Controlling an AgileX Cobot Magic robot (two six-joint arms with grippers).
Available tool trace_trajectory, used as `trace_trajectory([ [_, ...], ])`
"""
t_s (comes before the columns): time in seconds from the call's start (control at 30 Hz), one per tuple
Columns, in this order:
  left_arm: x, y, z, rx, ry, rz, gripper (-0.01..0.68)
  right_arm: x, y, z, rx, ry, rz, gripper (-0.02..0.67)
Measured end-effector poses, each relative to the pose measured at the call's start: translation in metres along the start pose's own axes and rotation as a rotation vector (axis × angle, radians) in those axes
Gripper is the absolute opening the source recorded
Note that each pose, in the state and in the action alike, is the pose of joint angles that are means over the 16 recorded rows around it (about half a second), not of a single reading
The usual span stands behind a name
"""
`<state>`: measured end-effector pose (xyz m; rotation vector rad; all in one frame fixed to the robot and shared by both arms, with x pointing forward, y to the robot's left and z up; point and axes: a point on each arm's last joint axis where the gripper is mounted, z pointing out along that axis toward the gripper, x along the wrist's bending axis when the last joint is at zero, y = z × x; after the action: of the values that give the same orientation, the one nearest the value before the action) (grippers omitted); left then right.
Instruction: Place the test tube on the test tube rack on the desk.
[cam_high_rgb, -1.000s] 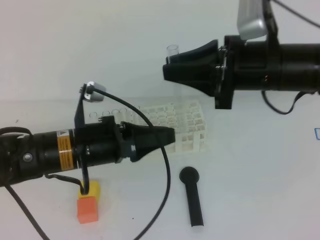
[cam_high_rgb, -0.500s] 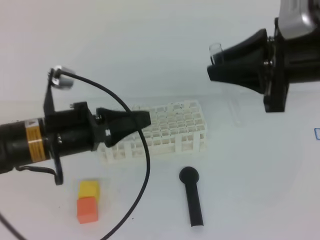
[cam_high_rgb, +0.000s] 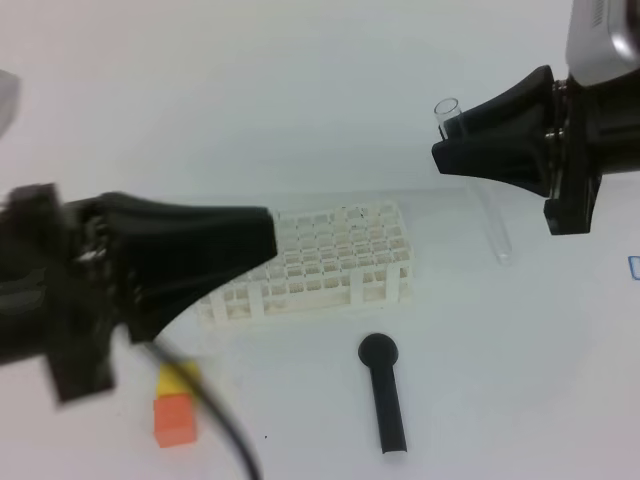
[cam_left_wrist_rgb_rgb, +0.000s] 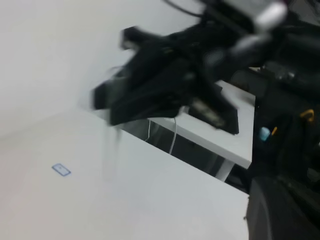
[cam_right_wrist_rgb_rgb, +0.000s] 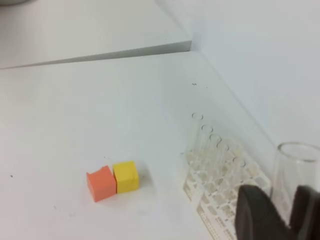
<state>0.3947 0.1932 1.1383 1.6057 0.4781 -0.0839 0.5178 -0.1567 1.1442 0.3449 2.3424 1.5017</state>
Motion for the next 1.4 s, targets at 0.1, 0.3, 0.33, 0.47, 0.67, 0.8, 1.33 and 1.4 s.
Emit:
trace_trajectory([
  [0.1,-0.025,0.004,-0.011,-0.009,0.035,0.051,0.000,0.000,-0.006,0.002,0.007,-0.012,0.020,0.125],
  [0.3,-0.068,0.007,-0.032,-0.075,0.119,0.116,0.000,0.003,-0.023,0.008,-0.002,-0.027,0.080,0.125],
  [0.33,-0.073,0.007,-0.036,-0.093,0.137,0.124,0.000,0.003,-0.026,0.009,-0.008,-0.030,0.091,0.125],
  [0.47,-0.088,0.010,-0.046,-0.174,0.218,0.147,0.000,0.006,-0.038,0.014,-0.044,-0.043,0.136,0.125],
  [0.67,-0.085,0.016,-0.059,-0.322,0.400,0.155,0.000,0.010,-0.049,0.018,-0.113,-0.059,0.177,0.125],
  [0.8,-0.062,0.016,-0.067,-0.414,0.592,0.129,0.000,0.012,-0.052,0.018,-0.151,-0.062,0.184,0.125],
  [1.33,0.029,-0.054,-0.076,-0.333,1.092,-0.095,-0.001,0.019,-0.050,0.018,-0.204,0.005,0.177,0.125],
  [1.4,0.031,-0.062,-0.072,-0.301,1.075,-0.111,-0.001,0.019,-0.050,0.018,-0.205,0.009,0.182,0.125],
])
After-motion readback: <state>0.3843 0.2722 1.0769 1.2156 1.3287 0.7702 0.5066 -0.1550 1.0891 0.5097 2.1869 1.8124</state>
